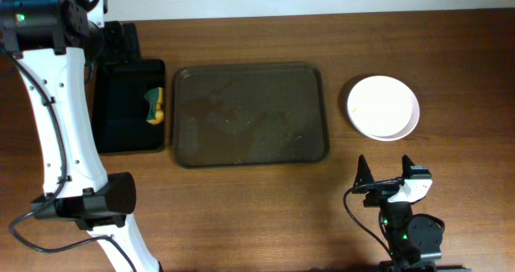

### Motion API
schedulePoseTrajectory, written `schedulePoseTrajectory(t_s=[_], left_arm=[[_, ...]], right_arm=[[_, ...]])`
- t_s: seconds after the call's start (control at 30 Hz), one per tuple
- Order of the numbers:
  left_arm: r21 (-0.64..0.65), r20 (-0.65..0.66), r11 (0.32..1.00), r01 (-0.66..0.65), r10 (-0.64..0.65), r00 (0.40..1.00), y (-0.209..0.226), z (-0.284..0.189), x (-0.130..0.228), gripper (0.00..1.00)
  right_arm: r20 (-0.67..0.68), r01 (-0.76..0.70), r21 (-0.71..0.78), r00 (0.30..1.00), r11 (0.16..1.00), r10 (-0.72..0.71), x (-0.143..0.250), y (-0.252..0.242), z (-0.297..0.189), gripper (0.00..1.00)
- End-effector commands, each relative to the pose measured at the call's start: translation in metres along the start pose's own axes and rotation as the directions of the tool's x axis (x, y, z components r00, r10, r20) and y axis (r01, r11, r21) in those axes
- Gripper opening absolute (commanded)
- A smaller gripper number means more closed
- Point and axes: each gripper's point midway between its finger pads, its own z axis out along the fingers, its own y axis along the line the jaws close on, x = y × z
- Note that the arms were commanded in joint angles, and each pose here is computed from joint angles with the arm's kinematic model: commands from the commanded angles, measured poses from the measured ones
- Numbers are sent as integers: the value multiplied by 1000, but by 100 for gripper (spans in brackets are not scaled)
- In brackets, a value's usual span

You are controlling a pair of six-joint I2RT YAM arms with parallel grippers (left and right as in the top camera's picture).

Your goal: Clean dirty plates on tray and stack at the side

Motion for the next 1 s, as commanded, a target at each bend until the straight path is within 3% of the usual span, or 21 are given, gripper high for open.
schedulePoseTrajectory(t_s=[0.0,0.07,0.1,0.13,0.2,0.3,0.4,0.47,0.7,0.97], left_arm=[[0,7,1000,7,-7,1000,1,-3,0,99],[36,107,999,3,-7,994,-4,-26,-11,99],[74,231,997,1,-18,973,-9,-35,-30,99],[132,430,991,-21,-38,902,-18,-38,-34,99],[107,570,993,-49,-21,821,-11,-37,7,99],[-14,725,996,-90,72,685,13,-30,102,99],[-48,788,996,-70,80,610,19,-12,160,99],[-62,801,995,-72,93,591,18,9,194,99],[-114,873,986,-121,157,461,7,37,221,99],[-116,844,981,-158,181,506,2,55,234,99]], right_arm=[[-10,-5,9,1000,1000,5,4,-1,1,98],[-10,-5,9,1000,1000,5,4,-1,1,98],[-10,-5,9,1000,1000,5,4,-1,1,98],[-10,-5,9,1000,1000,5,4,-1,1,98],[-10,-5,9,1000,1000,5,4,-1,1,98],[-10,-5,9,1000,1000,5,4,-1,1,98],[-10,-5,9,1000,1000,5,4,-1,1,98],[-10,-5,9,1000,1000,5,4,-1,1,98],[-10,-5,9,1000,1000,5,4,-1,1,98],[-10,-5,9,1000,1000,5,4,-1,1,98]])
